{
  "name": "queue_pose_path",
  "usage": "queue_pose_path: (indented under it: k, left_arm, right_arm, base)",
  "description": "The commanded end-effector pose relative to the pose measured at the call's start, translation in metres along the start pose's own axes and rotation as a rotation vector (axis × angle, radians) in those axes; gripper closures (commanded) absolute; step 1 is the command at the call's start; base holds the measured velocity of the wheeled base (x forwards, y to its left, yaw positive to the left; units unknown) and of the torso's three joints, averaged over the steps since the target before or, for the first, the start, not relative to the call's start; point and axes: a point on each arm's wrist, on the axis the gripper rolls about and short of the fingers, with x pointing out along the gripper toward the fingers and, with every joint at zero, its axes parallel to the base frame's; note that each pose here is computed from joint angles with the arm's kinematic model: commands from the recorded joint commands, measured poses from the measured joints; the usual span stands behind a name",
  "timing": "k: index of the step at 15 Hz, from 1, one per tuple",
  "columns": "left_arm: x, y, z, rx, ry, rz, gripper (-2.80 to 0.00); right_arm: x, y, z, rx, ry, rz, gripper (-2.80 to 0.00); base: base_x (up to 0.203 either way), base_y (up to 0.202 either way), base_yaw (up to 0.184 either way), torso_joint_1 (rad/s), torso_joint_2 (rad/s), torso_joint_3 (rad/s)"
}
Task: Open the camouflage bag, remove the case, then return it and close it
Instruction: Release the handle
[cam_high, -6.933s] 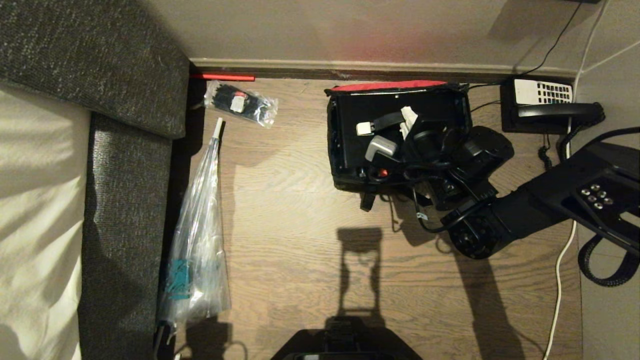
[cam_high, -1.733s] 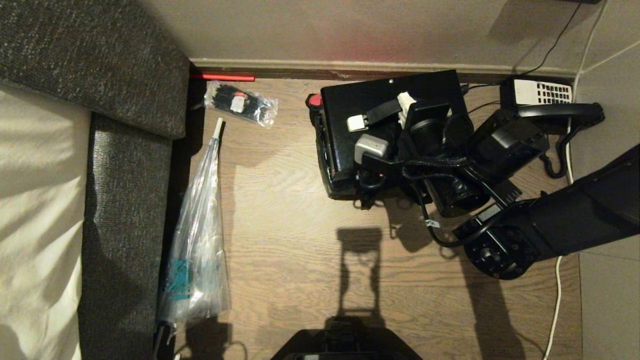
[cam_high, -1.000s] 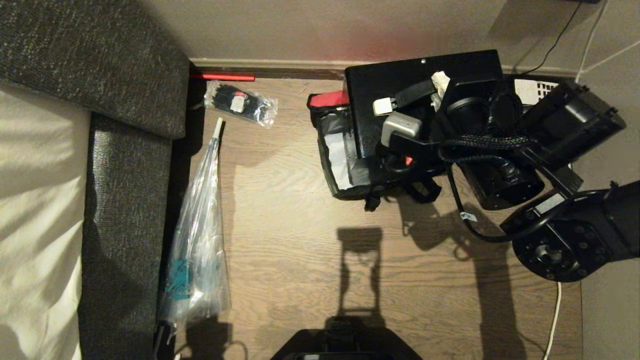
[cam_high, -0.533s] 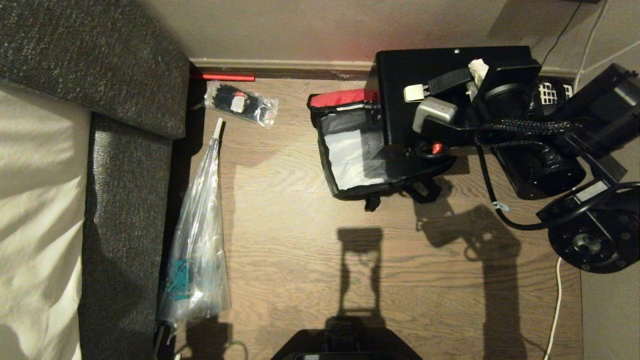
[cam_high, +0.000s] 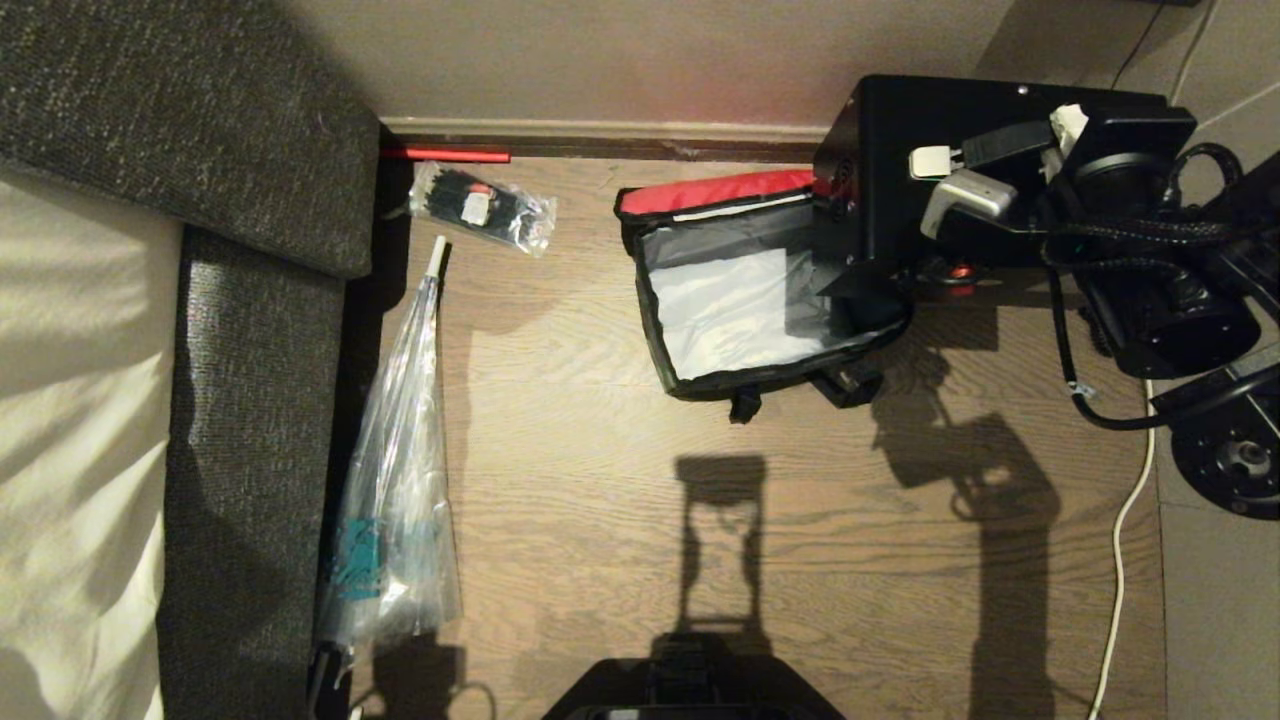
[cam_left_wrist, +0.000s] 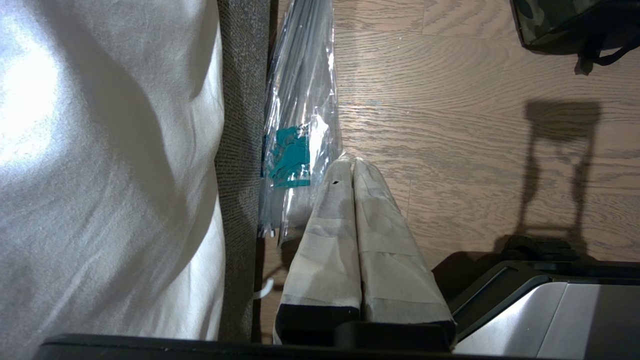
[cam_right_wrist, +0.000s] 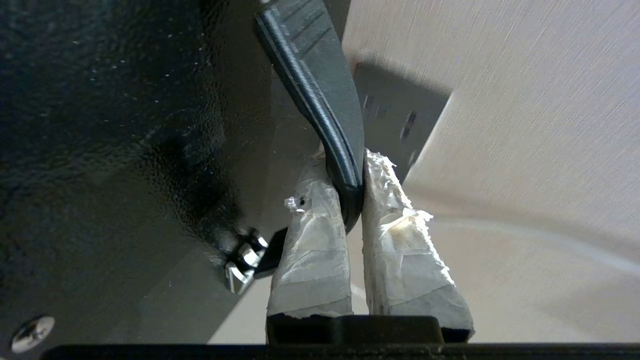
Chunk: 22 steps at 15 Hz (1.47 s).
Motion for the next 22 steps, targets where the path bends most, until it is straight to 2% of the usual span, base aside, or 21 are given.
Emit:
queue_pose_path:
  k: [1, 7, 11, 22]
  left_arm:
    - [0.0, 0.0, 0.0, 0.0, 0.0, 0.0, 0.0]
    - [0.0, 0.0, 0.0, 0.0, 0.0, 0.0, 0.0]
    - [0.0, 0.0, 0.0, 0.0, 0.0, 0.0, 0.0]
    - [0.0, 0.0, 0.0, 0.0, 0.0, 0.0, 0.0]
  right_arm:
    - [0.003, -0.001, -0.01, -0.019, 0.04, -0.011, 0.0]
    - [0.012, 0.005, -0.037, -0.059, 0.123, 0.007, 0.0]
    - [0.016, 0.01, -0.052, -0.071, 0.229, 0.031, 0.0]
    - [0.023, 0.021, -0.081, -0.097, 0.321, 0.053, 0.0]
  base:
    - [0.0, 0.0, 0.0, 0.0, 0.0, 0.0]
    - [0.0, 0.0, 0.0, 0.0, 0.0, 0.0]
    - [0.0, 0.0, 0.0, 0.0, 0.0, 0.0]
    - [0.0, 0.0, 0.0, 0.0, 0.0, 0.0]
